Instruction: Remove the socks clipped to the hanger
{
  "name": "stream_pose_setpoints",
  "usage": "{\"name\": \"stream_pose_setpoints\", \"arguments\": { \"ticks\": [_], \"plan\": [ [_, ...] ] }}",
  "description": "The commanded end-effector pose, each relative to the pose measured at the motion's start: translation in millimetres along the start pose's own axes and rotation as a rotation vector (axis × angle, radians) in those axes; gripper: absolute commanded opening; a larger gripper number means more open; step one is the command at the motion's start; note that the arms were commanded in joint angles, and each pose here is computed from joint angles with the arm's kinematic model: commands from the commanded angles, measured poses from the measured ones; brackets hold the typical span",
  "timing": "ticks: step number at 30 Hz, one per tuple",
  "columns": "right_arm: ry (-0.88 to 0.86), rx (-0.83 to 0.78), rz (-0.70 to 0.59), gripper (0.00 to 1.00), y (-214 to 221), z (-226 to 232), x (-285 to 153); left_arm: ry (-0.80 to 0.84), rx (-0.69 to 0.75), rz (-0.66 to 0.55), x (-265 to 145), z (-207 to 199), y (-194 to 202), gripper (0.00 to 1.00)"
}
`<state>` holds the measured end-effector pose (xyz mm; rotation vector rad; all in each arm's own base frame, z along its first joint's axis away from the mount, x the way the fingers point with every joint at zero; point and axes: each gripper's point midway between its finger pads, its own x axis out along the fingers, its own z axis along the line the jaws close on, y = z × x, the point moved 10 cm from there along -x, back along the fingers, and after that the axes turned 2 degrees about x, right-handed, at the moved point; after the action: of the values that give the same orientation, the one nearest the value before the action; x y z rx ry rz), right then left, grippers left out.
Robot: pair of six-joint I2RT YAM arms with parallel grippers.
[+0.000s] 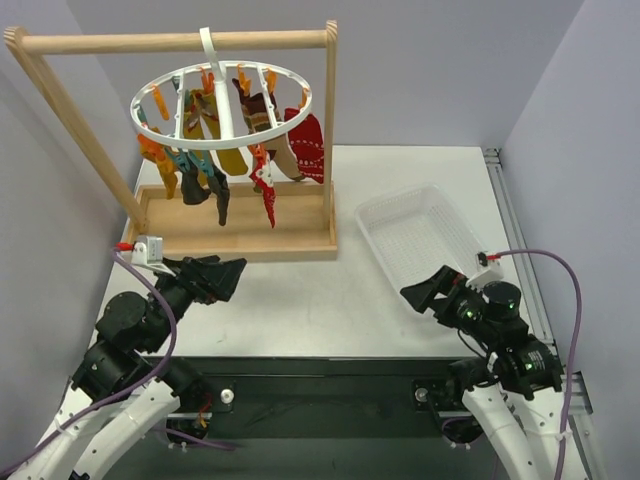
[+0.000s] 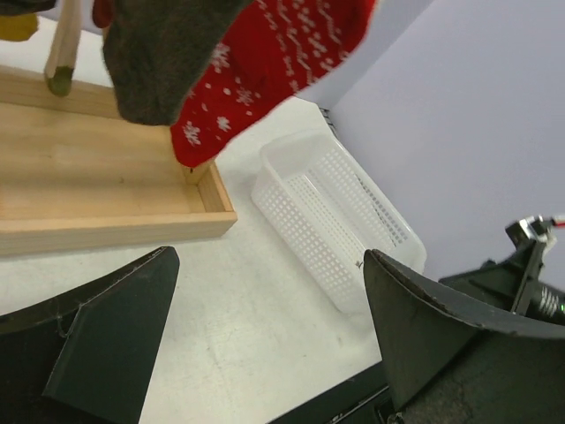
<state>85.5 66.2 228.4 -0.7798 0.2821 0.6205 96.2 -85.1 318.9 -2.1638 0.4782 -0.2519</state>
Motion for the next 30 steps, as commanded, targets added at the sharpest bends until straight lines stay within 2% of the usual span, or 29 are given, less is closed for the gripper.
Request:
{"name": "stream_pose_setpoints", "arguments": {
  "ticks": [1, 5, 10, 11, 15, 20, 26, 30],
  "plan": [
    [-0.039, -0.1, 0.099, 0.97, -15.2, 17.6, 3.8, 0.189, 0.114, 0.027, -10.0, -18.6, -13.4, 0.97],
    [-0.055, -0.156, 0.139, 0.96, -27.9, 33.6, 8.6, 0.259, 0.189, 0.023, -12.1, -38.4, -37.9, 0.97],
    [-0.099, -0.261, 0.109, 0.96, -44.1, 70.3, 15.9, 0.141, 0.198, 0.052, -5.8, -56.6, -71.9, 0.96],
    [-0.087, -0.277, 0.091, 0.96, -45.7, 74.9, 19.3, 0.096, 0.202, 0.121, 6.0, -57.1, -68.4, 0.95],
    [-0.135, -0.375, 0.118, 0.96, -38.7, 111.5, 33.2, 0.089, 0.172, 0.093, 14.7, -76.1, -92.2, 0.88],
    [-0.132, -0.505, 0.107, 0.96, -25.4, 153.9, 59.8, 0.06, 0.224, 0.025, 27.6, -81.5, -106.6, 0.81],
    [-0.254, -0.647, -0.049, 0.94, -17.0, 208.9, 91.7, 0.068, 0.266, 0.004, 45.2, -90.9, -116.6, 0.74],
    [-0.303, -0.718, -0.142, 0.93, -16.7, 228.8, 120.9, 0.086, 0.277, -0.034, 36.8, -94.9, -126.3, 0.73]
  ]
}}
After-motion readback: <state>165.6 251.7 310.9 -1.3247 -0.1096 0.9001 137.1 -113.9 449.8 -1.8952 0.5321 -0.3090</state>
